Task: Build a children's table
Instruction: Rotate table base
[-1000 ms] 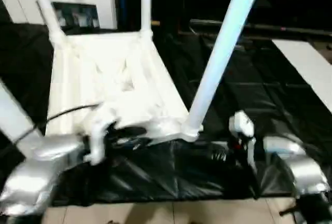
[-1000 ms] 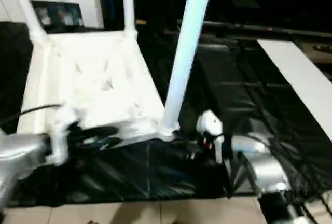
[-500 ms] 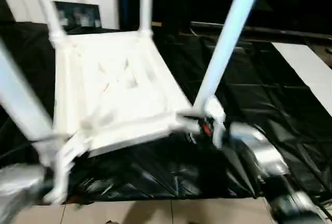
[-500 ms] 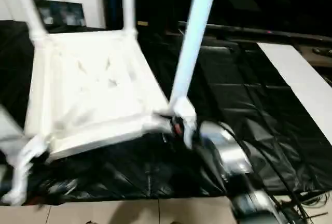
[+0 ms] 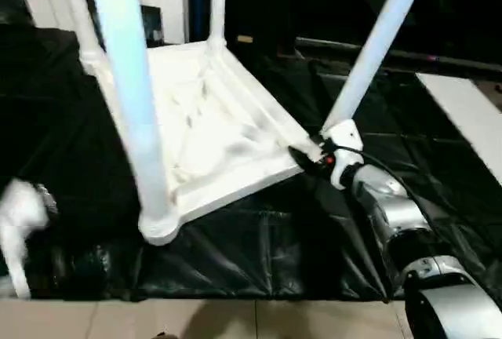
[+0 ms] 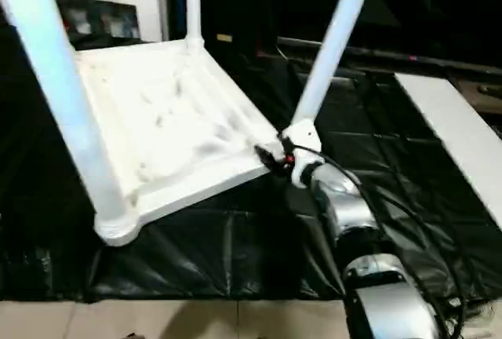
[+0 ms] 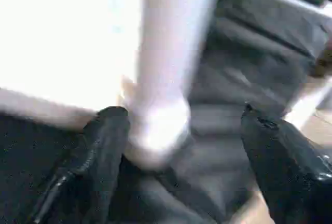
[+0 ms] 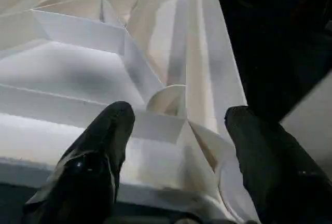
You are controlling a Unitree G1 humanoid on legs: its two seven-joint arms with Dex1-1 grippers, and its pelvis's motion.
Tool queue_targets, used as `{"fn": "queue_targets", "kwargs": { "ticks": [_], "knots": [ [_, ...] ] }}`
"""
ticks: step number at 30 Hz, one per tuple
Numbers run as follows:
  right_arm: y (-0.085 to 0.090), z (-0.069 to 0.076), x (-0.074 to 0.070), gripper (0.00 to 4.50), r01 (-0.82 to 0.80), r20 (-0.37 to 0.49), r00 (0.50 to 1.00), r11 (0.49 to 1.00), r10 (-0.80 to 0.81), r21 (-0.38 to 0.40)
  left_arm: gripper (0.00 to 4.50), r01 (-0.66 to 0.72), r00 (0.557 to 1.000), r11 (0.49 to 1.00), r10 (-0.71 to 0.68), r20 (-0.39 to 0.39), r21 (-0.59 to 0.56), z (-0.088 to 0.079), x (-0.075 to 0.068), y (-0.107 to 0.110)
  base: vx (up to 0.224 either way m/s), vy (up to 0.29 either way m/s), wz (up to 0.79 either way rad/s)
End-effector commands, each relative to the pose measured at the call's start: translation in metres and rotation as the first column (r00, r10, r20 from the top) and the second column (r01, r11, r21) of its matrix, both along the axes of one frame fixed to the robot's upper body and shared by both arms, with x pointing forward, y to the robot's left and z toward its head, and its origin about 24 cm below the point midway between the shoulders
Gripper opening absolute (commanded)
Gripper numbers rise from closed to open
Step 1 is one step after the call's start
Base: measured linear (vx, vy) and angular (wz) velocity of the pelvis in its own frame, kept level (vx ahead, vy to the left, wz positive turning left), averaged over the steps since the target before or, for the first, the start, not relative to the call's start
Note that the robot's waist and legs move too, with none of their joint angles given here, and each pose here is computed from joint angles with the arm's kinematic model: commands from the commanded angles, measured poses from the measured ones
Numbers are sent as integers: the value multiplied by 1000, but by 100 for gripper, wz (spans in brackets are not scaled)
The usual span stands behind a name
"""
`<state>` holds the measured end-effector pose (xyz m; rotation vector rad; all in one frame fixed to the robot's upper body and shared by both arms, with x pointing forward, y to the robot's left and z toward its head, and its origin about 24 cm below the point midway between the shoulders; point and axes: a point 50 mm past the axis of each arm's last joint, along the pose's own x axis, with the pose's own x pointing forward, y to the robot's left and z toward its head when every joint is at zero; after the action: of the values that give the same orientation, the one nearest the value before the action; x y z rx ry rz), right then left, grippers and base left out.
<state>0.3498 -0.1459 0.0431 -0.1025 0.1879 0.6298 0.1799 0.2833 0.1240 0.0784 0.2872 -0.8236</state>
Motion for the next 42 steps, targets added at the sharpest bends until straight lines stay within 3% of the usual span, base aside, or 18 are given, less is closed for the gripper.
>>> {"fn": "queue_targets", "kwargs": {
  "ticks": [1, 4, 7, 10, 12, 16, 20, 25, 34, 40, 42],
  "knots": [
    [-3, -3, -5, 327, -32, -24, 999, 999, 32, 22, 418, -5, 999, 997, 10, 50, -81, 5, 5, -1, 0, 0, 0],
    [0, -15, -17, 327, -57, -73, 996, 998, 58, 14, 435, 86, 993, 977, -70, 90, -193, 5, 19, -19, 0, 0, 0],
    [-1, -19, -20, 327, -39, -87, 995, 999, 39, -5, 435, 112, 991, 972, -93, 99, -207, 4, 25, -25, 0, 0, 0],
    [-3, -25, -26, 327, -13, -105, 994, 999, 9, -39, 435, 183, 979, 946, -153, 132, -268, 4, 41, -42, 0, 0, 0],
    [-5, -30, -29, 327, 0, -111, 994, 995, -11, -101, 435, 235, 969, 929, -202, 139, -286, 5, 49, -56, 0, 0, 0],
    [-5, -35, -30, 327, 22, -132, 990, 991, -40, -133, 435, 277, 959, 912, -244, 143, -302, 5, 57, -70, 0, 0, 0],
    [0, -42, -27, 327, 45, -154, 985, 976, -79, -213, 435, 368, 929, 888, -336, 158, -275, 5, 75, -98, 0, 0, 0],
    [12, -39, -21, 327, 61, -153, 985, 988, -83, -139, 435, 463, 886, 832, -434, 163, -306, 11, 76, -118, 0, 0, 0],
    [54, -30, -11, 327, -9, -119, 993, 996, -2, -93, 435, 624, 764, 675, -632, 127, -393, 14, 65, -161, 0, 0, 0],
    [65, -32, -12, 327, -48, -118, 992, 993, 35, -105, 435, 652, 740, 662, -661, 122, -369, 7, 69, -179, 0, 0, 0],
    [69, -34, -12, 327, -47, -122, 992, 994, 34, -102, 435, 644, 754, 685, -644, 130, -341, 3, 78, -190, 0, 0, 0]
  ]
}}
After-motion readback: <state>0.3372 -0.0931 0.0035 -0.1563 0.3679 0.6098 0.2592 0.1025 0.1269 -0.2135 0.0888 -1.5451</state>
